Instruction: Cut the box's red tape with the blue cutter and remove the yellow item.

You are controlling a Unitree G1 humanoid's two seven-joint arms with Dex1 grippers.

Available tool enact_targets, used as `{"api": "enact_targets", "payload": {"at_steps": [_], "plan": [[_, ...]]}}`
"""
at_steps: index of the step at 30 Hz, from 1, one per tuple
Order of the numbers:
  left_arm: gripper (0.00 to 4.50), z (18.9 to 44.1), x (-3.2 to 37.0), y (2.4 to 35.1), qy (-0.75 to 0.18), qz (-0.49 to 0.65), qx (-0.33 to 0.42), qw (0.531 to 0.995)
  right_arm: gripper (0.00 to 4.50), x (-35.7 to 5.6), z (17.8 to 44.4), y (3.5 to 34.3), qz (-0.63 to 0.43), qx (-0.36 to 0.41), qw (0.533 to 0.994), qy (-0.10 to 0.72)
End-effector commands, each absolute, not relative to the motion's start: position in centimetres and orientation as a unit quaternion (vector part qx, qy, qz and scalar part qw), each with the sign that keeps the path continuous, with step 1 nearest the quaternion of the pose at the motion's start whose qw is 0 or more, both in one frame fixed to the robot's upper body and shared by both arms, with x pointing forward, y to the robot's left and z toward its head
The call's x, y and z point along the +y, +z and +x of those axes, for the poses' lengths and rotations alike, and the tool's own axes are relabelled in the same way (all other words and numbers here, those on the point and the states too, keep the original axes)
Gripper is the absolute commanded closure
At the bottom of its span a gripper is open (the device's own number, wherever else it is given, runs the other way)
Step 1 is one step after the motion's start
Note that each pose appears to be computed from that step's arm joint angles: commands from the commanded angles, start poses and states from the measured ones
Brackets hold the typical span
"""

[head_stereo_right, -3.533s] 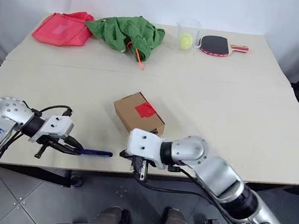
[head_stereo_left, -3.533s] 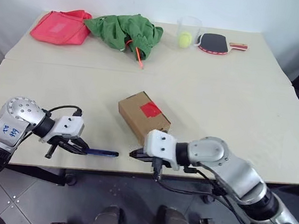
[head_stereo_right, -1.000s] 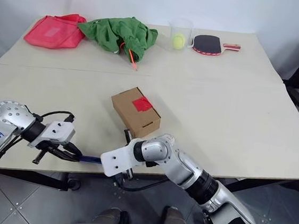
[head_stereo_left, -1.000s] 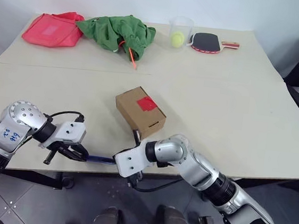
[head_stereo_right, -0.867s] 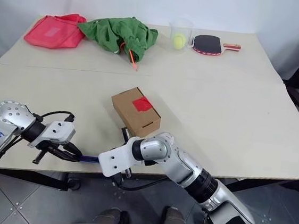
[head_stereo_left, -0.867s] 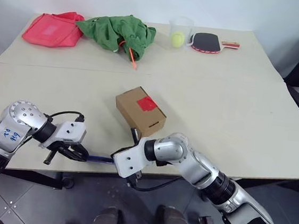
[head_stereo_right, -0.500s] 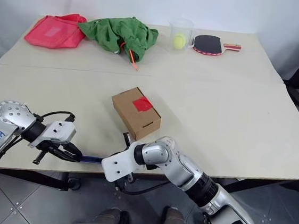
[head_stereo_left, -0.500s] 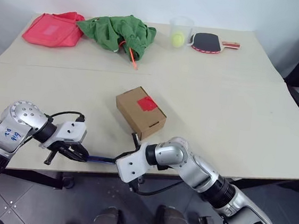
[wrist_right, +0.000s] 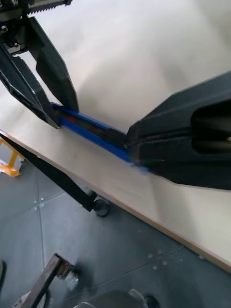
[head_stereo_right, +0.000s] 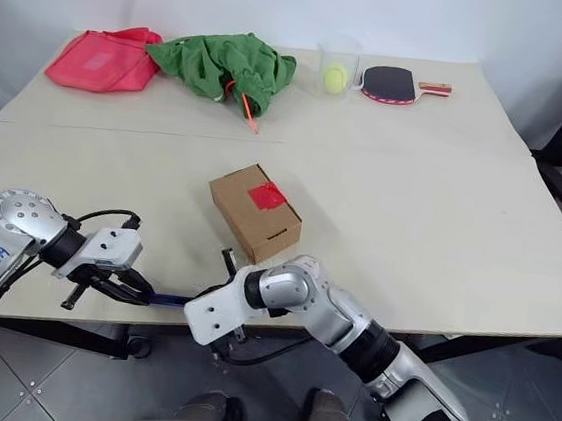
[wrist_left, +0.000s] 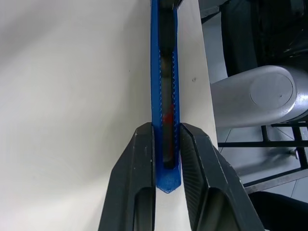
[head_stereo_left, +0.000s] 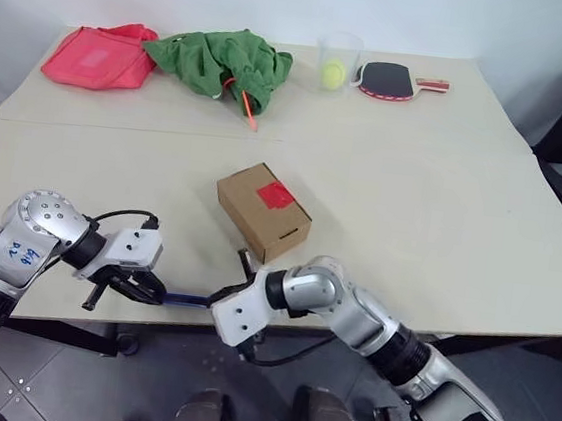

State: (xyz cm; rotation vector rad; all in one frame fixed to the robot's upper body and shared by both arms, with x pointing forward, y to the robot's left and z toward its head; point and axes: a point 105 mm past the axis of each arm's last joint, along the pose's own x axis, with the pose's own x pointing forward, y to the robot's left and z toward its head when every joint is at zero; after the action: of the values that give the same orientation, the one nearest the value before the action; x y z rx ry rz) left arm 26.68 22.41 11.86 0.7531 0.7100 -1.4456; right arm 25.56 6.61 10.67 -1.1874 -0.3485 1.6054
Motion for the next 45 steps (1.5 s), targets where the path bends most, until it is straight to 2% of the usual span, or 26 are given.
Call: {"api": "enact_targets", "payload": {"at_steps": [1,16,26,28,33,35,37,41,45], "plan": [[4.09,25.4,22.2,10.7,-0.657,0.312,0.334,0.599,4.48,7.0,25.2,9.1,-0.502,-0.128,0.512,0.685],[4.09,25.5,21.8,10.6,-0.658,0.311,0.326,0.603,4.48,10.5,24.7,10.0,-0.487,-0.155,0.501,0.698],[4.09,25.7,21.7,10.7,-0.653,0.311,0.322,0.611,4.48,10.6,25.0,10.0,-0.486,-0.158,0.502,0.698],[4.09,25.8,21.7,10.8,-0.650,0.309,0.318,0.617,4.48,10.6,25.4,10.9,-0.476,-0.159,0.519,0.692],[4.09,26.3,22.0,11.5,-0.637,0.301,0.288,0.649,4.48,8.9,27.5,15.5,-0.413,-0.160,0.596,0.670],[4.09,26.6,21.8,11.9,-0.636,0.294,0.258,0.665,4.48,7.9,26.9,17.4,-0.353,-0.157,0.619,0.684],[4.09,26.7,21.9,12.1,-0.633,0.286,0.248,0.676,4.48,6.3,25.7,18.0,-0.311,-0.128,0.613,0.714],[4.09,26.7,21.9,12.6,-0.630,0.274,0.215,0.694,3.65,2.8,25.9,20.0,-0.250,-0.087,0.646,0.716],[4.09,27.4,22.0,13.5,-0.616,0.281,0.173,0.715,2.32,0.1,27.0,21.9,-0.218,-0.061,0.681,0.697]]}}
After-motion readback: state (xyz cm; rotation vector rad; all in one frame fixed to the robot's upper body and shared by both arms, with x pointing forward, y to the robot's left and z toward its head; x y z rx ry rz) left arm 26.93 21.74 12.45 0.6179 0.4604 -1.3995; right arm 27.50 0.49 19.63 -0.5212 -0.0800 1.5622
